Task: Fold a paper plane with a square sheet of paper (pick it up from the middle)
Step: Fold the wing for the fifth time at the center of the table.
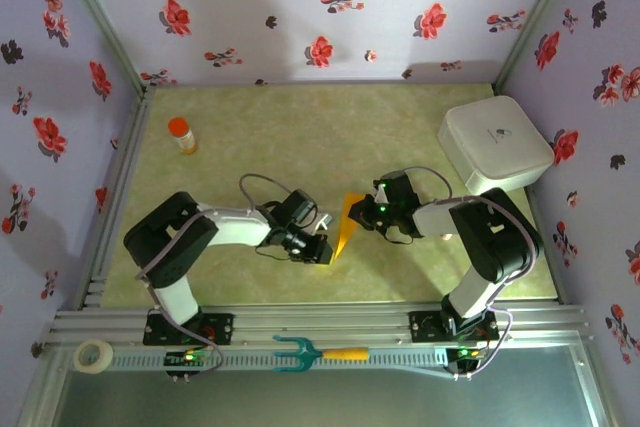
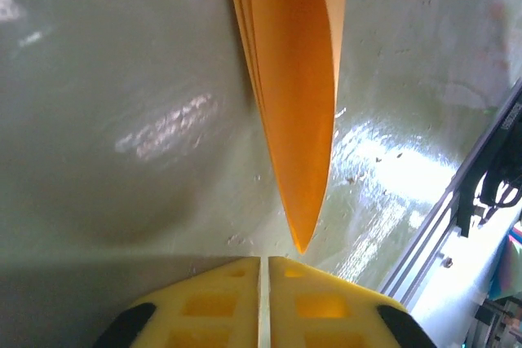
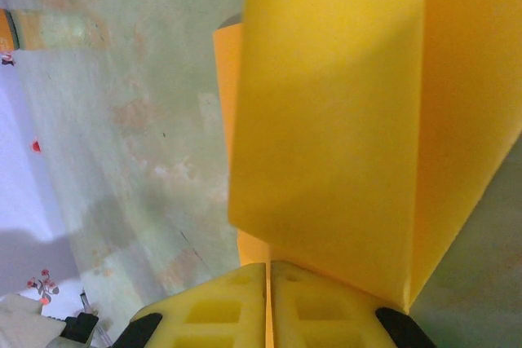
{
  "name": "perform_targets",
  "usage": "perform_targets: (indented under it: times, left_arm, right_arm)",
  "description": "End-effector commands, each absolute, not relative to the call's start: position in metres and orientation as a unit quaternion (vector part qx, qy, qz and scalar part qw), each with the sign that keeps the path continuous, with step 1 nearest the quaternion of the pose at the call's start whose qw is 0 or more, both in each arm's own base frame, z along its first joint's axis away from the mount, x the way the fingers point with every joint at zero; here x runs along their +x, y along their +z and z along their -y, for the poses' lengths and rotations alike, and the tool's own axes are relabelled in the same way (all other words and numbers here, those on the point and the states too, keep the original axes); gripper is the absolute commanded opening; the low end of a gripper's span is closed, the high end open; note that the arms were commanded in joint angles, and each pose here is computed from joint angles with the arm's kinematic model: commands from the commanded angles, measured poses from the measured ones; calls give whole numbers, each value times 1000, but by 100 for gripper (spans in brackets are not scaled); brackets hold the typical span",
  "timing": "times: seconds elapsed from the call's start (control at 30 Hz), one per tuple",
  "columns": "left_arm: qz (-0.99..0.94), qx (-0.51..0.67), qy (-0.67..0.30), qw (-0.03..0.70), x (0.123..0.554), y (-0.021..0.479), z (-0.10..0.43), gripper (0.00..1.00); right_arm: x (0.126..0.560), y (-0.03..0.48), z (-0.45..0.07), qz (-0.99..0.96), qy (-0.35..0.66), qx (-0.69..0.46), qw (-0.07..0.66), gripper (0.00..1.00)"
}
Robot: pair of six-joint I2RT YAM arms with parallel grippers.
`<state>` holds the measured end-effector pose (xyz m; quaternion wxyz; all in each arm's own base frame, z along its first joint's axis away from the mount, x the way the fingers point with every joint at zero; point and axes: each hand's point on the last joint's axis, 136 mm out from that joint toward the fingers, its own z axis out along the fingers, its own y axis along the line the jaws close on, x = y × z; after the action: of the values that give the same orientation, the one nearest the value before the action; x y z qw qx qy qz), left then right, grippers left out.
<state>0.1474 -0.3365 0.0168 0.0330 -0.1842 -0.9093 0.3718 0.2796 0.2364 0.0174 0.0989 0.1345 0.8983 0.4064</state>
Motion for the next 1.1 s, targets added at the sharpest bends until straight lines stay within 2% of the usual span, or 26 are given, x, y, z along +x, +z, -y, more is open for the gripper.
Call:
perform_targets:
  times: [0.0,0.2,0.3,0.63,1.07]
  left_arm:
    - [905,-192,380,15,146,35,336,14]
    - [887,-201,411,-69,172,76,350,8]
    - [872,-213,432,-87,185,92,368,5]
    - [874,-213,433,-47,207,69,408,1]
    - [892,-216,396,-15,207,41,405,1]
  right_arm:
    - [265,-21,-211,-926,332,162,78,12]
    - [265,-20,-212,-925,334,163,78,12]
    - [266,-20,-212,-924,335,164,79,11]
    - [265,-20,-212,-925,335,164,79,11]
    - [265,-20,-211,-925,332,165,79,11]
